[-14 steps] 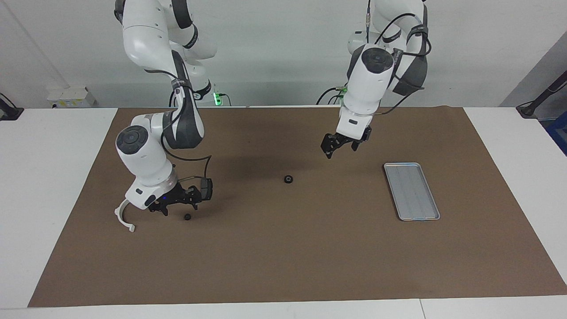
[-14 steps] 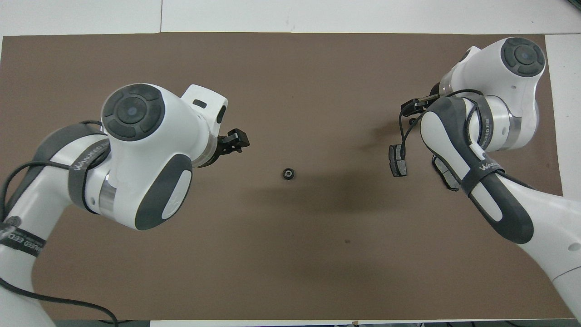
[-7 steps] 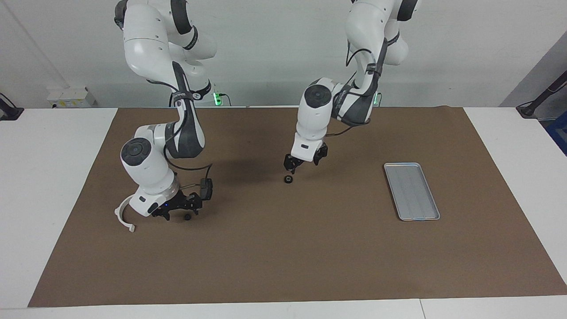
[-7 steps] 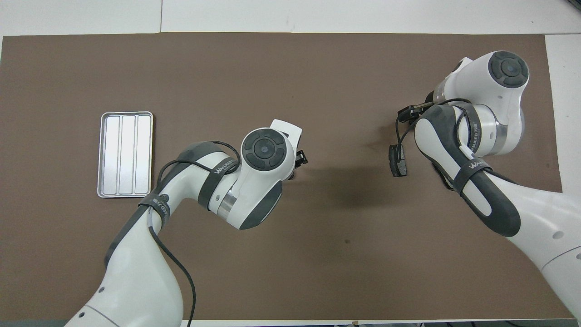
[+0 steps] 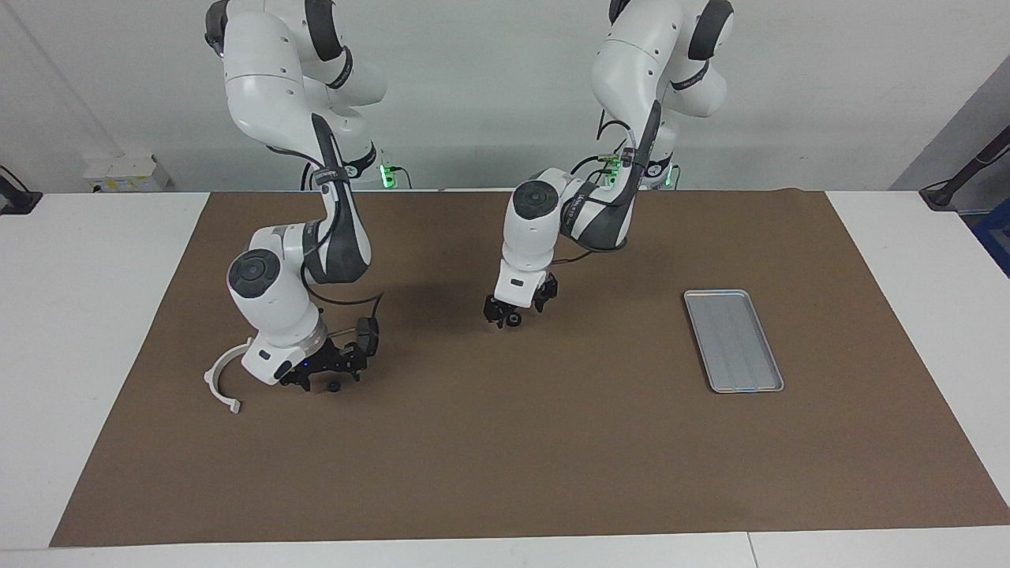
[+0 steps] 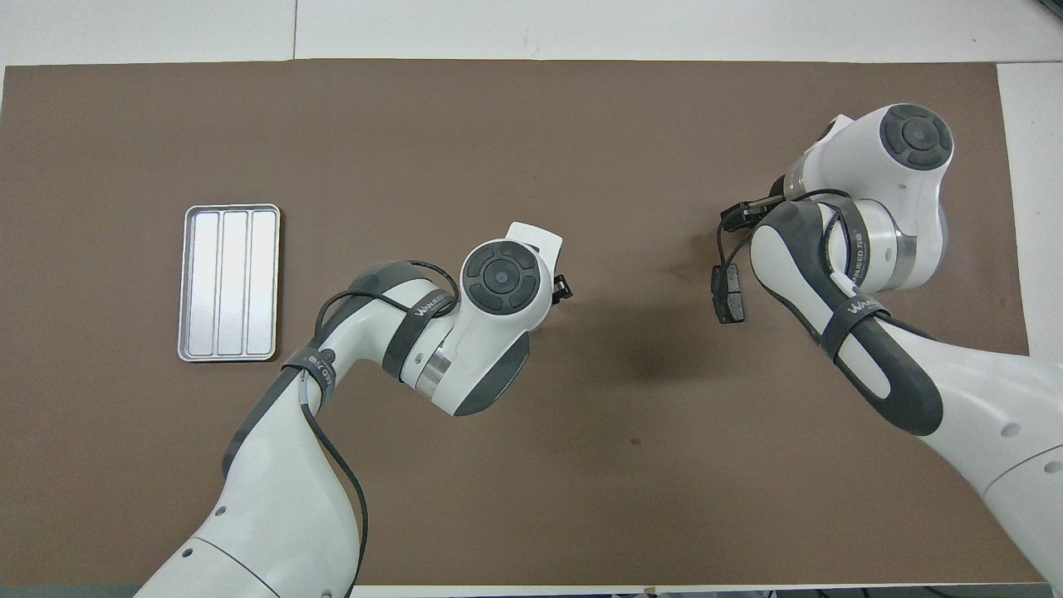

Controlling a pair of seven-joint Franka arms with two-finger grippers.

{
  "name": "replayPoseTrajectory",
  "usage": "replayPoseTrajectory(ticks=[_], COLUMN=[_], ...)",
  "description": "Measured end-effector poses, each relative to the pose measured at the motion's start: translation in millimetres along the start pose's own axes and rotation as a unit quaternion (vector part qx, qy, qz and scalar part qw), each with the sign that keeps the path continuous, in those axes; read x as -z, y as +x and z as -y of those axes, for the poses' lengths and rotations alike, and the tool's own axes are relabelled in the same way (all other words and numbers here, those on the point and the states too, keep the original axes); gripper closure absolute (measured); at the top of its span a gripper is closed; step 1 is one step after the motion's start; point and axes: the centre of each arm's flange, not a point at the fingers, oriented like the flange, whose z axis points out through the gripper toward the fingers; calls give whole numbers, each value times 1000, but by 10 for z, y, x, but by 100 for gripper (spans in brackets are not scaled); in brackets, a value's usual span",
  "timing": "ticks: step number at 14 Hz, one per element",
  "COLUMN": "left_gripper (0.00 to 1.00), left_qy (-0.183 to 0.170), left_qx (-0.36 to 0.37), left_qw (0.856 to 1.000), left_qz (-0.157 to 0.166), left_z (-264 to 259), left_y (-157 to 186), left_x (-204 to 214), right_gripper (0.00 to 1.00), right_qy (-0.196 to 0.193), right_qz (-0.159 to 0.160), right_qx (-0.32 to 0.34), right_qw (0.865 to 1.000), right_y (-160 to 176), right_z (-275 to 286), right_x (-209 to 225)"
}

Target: Pick bearing gear from pile to tray

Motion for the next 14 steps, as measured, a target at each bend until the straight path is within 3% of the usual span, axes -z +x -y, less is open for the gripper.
replayPoseTrajectory(ticks=[2, 3, 4, 5, 6, 9, 10, 11, 14], left_gripper=[0, 9, 9, 16, 31, 65, 65, 65, 65], left_qy=[8, 9, 10, 13, 15, 12, 12, 12, 24], left_qx=[3, 5, 7, 8, 9, 16, 19, 21, 33], left_qw=[1000, 1000, 1000, 1000, 1000, 1000, 1000, 1000, 999], left_qz=[5, 5, 5, 6, 6, 4, 4, 4, 4], left_z=[-35, -43, -43, -40, -37, -56, -56, -54, 19], left_y=[-78, -78, -64, -51, -38, -22, -22, -20, 74], left_x=[-117, -120, -105, -91, -80, -43, -43, -43, -10], right_gripper=[0, 7, 19, 19, 26, 64, 74, 77, 77], right_qy=[0, 0, 0, 0, 0, -1, -6, -13, -31], right_qz=[0, 1, 2, 3, 4, 6, 11, 17, 32], right_qx=[0, 0, 0, 0, 0, 3, 8, 17, 40], right_qw=[1000, 1000, 1000, 1000, 1000, 1000, 1000, 1000, 998], right_y=[-14, -21, -31, -38, -42, -41, -27, 6, 162], right_z=[1, 1, 2, 3, 4, 16, 29, 55, 276], right_x=[-25, -36, -52, -62, -69, -33, 46, 197, 948])
